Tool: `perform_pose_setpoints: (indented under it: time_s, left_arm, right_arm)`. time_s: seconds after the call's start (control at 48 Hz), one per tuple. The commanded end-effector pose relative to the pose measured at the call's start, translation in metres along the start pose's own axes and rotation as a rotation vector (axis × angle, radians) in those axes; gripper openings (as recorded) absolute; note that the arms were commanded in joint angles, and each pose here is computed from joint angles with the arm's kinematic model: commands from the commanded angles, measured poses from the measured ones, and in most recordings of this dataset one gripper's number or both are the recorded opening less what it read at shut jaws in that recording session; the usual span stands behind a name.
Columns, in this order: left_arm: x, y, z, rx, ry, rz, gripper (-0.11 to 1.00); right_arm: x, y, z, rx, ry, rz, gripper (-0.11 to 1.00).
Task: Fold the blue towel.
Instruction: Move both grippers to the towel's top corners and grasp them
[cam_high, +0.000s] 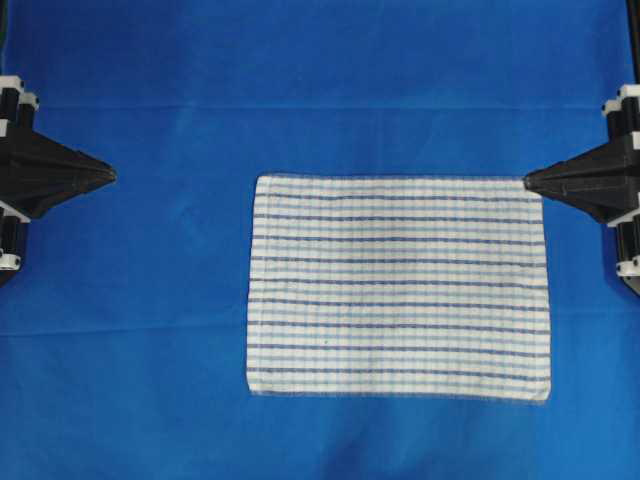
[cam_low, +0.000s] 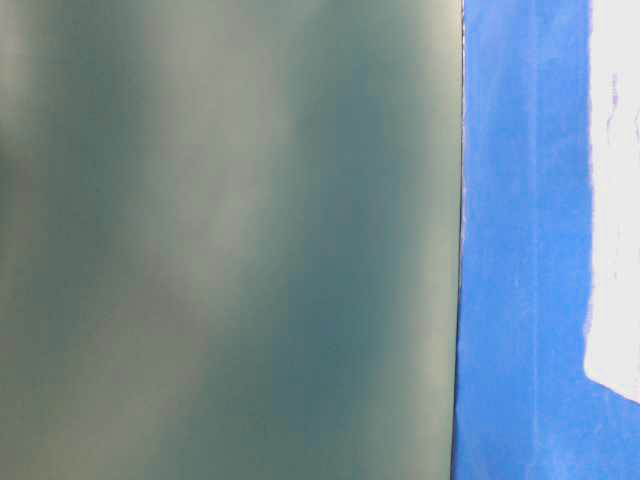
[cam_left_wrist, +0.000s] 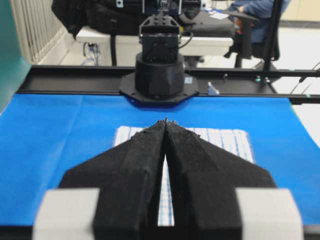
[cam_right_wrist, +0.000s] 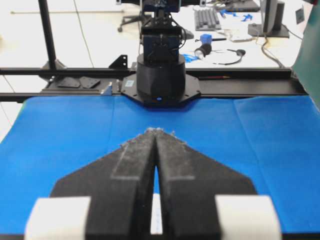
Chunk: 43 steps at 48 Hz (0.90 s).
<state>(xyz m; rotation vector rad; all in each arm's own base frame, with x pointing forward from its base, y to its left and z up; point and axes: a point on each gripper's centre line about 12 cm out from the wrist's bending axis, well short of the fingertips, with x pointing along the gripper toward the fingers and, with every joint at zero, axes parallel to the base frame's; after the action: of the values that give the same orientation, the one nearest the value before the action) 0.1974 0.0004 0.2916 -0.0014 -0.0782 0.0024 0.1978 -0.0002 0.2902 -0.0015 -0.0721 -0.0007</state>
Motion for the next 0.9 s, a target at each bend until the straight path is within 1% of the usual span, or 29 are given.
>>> perform_pose_setpoints:
  time_s: [0.0,0.083,0.271,0.458,0.583,0.625,0.687,0.77,0.812,0.874]
  left_arm:
    - [0.009,0.001,0.004,-0.030,0.003,0.008,-0.01]
    - [0.016,0.001,0.001,-0.029,0.023,0.009,-0.01]
    - [0.037,0.007,-0.011,-0.031,0.072,0.037,-0.01]
    - [0.061,0.018,-0.032,-0.036,0.163,0.076,0.00]
    - [0.079,0.024,-0.047,-0.055,0.238,0.099,0.00]
    - [0.087,0.028,-0.053,-0.068,0.270,0.111,0.03]
    - [0.096,0.032,-0.062,-0.085,0.316,0.126,0.14]
    - [0.106,0.039,-0.080,-0.111,0.404,0.152,0.39]
    - [0.110,0.042,-0.087,-0.121,0.440,0.162,0.52]
    - [0.114,0.045,-0.099,-0.132,0.503,0.173,0.70]
  right_arm:
    - [0.004,0.001,0.011,0.006,-0.025,0.003,0.00]
    - [0.005,0.000,0.010,0.011,0.026,0.001,0.00]
    - [0.004,-0.005,-0.001,0.070,0.217,-0.031,0.00]
    - [-0.005,-0.017,-0.024,0.166,0.408,-0.117,0.00]
    - [-0.010,-0.027,-0.043,0.224,0.541,-0.195,0.00]
    - [-0.012,-0.031,-0.049,0.239,0.577,-0.221,0.00]
    - [-0.015,-0.038,-0.061,0.267,0.644,-0.271,0.00]
    - [-0.019,-0.045,-0.076,0.296,0.729,-0.323,0.03]
    - [-0.021,-0.048,-0.084,0.304,0.775,-0.342,0.11]
    - [-0.024,-0.052,-0.097,0.319,0.845,-0.371,0.28]
